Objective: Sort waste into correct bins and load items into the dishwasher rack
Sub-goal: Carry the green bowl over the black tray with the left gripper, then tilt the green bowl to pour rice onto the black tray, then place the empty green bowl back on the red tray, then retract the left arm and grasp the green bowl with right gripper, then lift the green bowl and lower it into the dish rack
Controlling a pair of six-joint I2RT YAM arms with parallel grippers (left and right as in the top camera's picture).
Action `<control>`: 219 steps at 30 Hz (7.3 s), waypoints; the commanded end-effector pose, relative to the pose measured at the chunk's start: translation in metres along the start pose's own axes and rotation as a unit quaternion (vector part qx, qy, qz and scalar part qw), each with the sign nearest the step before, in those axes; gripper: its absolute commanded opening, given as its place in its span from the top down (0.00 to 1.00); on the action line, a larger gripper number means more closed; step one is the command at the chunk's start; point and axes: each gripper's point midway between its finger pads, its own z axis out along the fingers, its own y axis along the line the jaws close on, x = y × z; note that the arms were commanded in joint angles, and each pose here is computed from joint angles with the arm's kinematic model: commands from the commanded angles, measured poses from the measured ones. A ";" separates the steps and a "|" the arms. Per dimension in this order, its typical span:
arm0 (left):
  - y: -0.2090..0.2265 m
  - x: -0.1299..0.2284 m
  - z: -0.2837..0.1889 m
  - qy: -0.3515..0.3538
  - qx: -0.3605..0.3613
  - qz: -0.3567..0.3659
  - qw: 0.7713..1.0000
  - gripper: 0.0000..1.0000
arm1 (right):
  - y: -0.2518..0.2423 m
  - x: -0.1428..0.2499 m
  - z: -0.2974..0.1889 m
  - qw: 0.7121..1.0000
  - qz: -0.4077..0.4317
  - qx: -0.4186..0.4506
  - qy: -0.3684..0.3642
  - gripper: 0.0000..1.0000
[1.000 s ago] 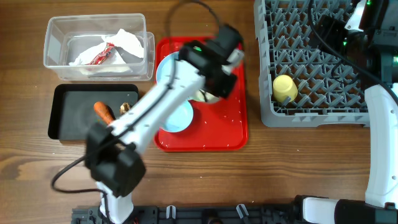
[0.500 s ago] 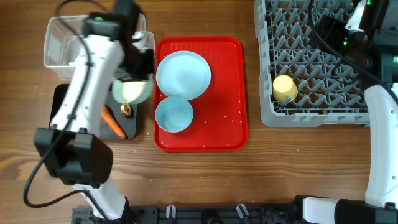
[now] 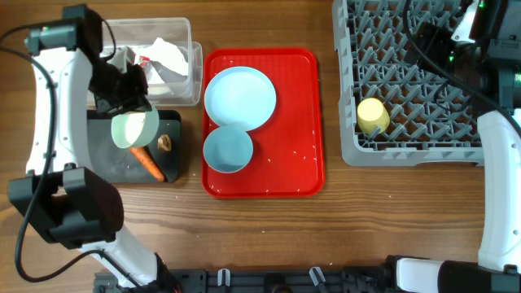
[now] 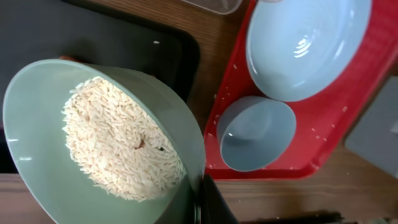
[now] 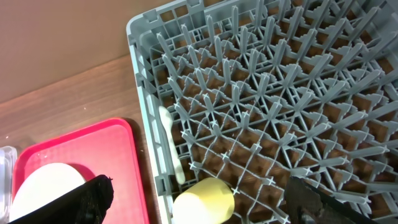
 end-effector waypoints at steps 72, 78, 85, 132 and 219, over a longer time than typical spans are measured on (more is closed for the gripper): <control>0.111 -0.008 -0.080 -0.310 0.540 -0.091 0.777 0.96 | -0.012 0.033 0.008 0.997 -0.007 0.027 0.069 0.09; 0.114 -0.007 -0.081 -0.310 0.542 -0.100 0.775 0.96 | -0.013 0.033 0.008 0.997 -0.007 0.027 0.071 0.08; 0.110 -0.002 -0.083 -0.286 0.555 -0.134 0.770 0.96 | -0.013 0.034 0.007 0.997 -0.007 0.028 0.073 0.08; -0.255 0.041 0.011 -0.155 0.263 0.288 0.908 0.96 | 0.001 0.030 0.008 0.998 -0.005 -0.011 0.065 0.08; -0.092 -0.016 -0.049 -0.289 -0.012 0.084 0.954 0.00 | 0.138 0.228 0.144 0.892 -0.239 -0.147 0.353 0.96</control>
